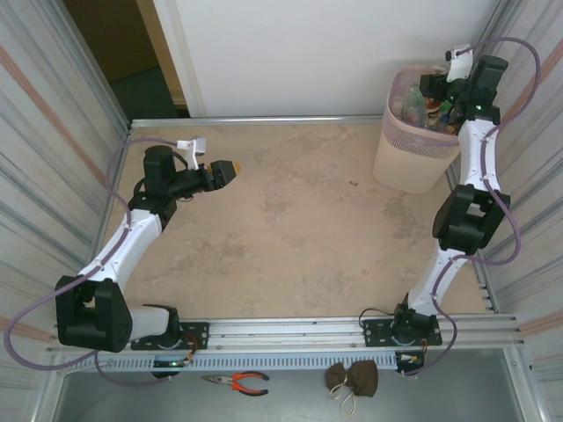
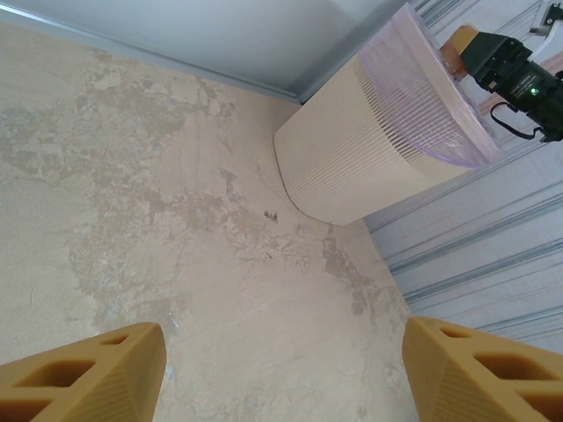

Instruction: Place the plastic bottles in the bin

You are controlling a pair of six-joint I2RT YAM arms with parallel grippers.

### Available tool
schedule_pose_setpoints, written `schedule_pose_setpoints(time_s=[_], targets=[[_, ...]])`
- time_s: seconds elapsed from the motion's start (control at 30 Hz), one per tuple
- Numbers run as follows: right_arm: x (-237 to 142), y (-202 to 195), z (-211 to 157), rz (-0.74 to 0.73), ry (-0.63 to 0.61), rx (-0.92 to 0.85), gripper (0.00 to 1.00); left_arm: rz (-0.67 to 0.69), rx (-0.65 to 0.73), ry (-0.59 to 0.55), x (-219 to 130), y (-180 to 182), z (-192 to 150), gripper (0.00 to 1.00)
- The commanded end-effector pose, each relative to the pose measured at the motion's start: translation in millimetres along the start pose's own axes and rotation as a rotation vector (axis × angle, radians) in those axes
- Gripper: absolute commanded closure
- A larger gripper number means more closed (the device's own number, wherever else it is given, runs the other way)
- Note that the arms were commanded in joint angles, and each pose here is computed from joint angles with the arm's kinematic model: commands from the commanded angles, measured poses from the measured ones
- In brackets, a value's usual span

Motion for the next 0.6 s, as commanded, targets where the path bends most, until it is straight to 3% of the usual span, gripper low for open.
schedule_pose_setpoints(time_s=[0.0, 0.1, 0.3, 0.57], targets=[[6.3, 16.7, -8.3, 0.052, 0.103, 0.035, 0.33, -0.022, 0.027, -0.027, -6.2, -6.8, 10.0, 0.28], [-5.1, 21.7, 8.6, 0.038, 0.075, 0.03, 0.25, -0.021, 0.032, -0.029, -6.8, -7.5, 10.2, 0.28], [-27.1, 29.3, 36.6, -0.002, 0.008, 0.006, 0.24, -0.024, 0.027, -0.027, -5.6, -6.3, 9.3, 0.28], [-29.3, 17.0, 35.4, -0.085, 0.061, 0.067, 0.41, -0.02, 0.028, -0.03, -6.4, -6.0, 8.2, 0.28]])
Point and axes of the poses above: each hand's point on the last joint's axis, 136 mm out from that joint toward the fingers, its own x axis out along the fingers, its own y axis along the line the jaws close on, z = x × y, the point moved 10 cm from there along -x, back along the fingers, and after that the axes turned 11 degrees about x, right-handed, at the moved point
